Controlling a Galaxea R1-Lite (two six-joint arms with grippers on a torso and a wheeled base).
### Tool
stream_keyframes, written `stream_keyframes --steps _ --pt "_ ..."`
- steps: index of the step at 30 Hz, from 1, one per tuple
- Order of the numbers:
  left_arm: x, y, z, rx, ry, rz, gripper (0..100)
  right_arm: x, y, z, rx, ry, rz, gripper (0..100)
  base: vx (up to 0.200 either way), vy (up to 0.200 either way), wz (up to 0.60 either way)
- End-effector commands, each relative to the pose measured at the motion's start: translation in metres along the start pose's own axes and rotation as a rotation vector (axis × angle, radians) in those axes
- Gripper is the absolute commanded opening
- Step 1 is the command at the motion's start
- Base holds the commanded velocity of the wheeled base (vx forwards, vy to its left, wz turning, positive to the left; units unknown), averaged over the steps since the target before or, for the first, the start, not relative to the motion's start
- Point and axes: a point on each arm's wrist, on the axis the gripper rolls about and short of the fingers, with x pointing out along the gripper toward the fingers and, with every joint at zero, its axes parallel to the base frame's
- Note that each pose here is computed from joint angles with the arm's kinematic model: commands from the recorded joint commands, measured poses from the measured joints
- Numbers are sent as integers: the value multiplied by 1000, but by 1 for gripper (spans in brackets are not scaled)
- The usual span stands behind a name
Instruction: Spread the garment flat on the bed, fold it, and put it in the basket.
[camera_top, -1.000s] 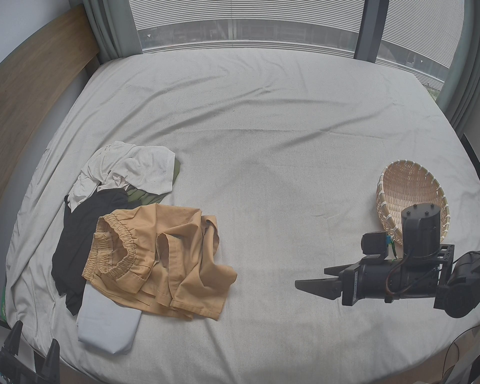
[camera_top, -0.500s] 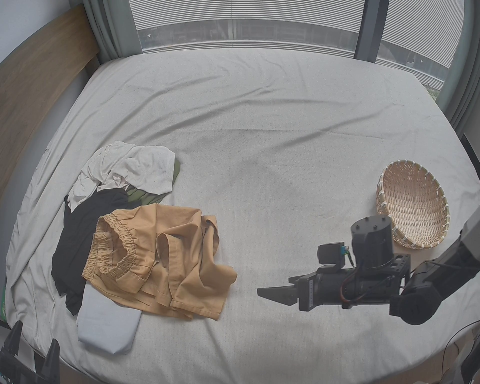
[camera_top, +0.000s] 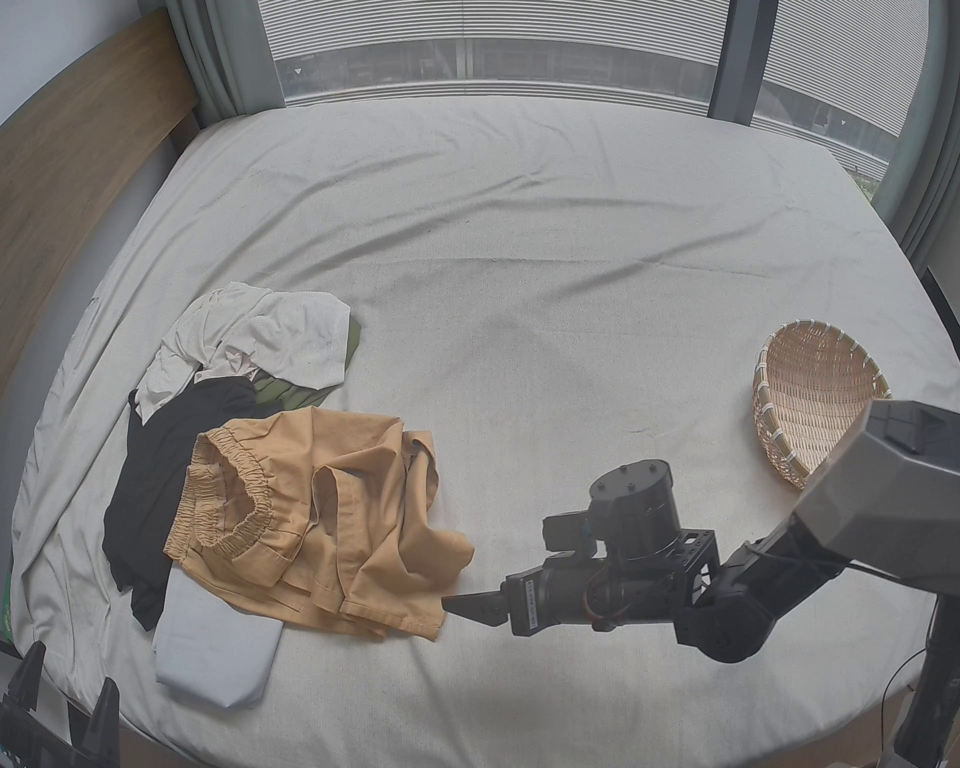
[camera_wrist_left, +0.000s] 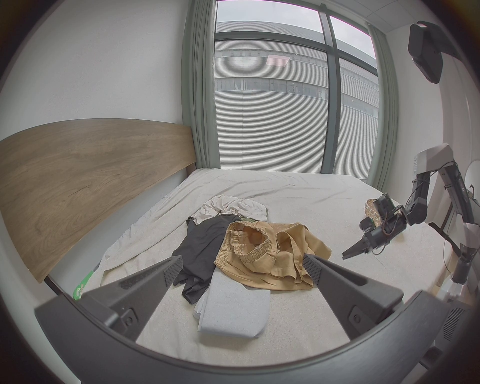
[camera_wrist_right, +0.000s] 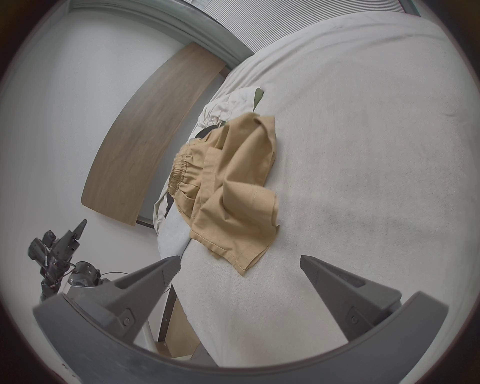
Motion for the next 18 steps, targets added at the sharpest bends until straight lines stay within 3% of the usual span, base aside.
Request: stream_keyframes --steps 1,18 --pt "0 0 -5 0 5 1 100 25 -4 -12 13 40 2 100 0 0 0" --pt "0 0 -5 -2 4 1 100 63 -3 -23 27 63 1 100 0 0 0"
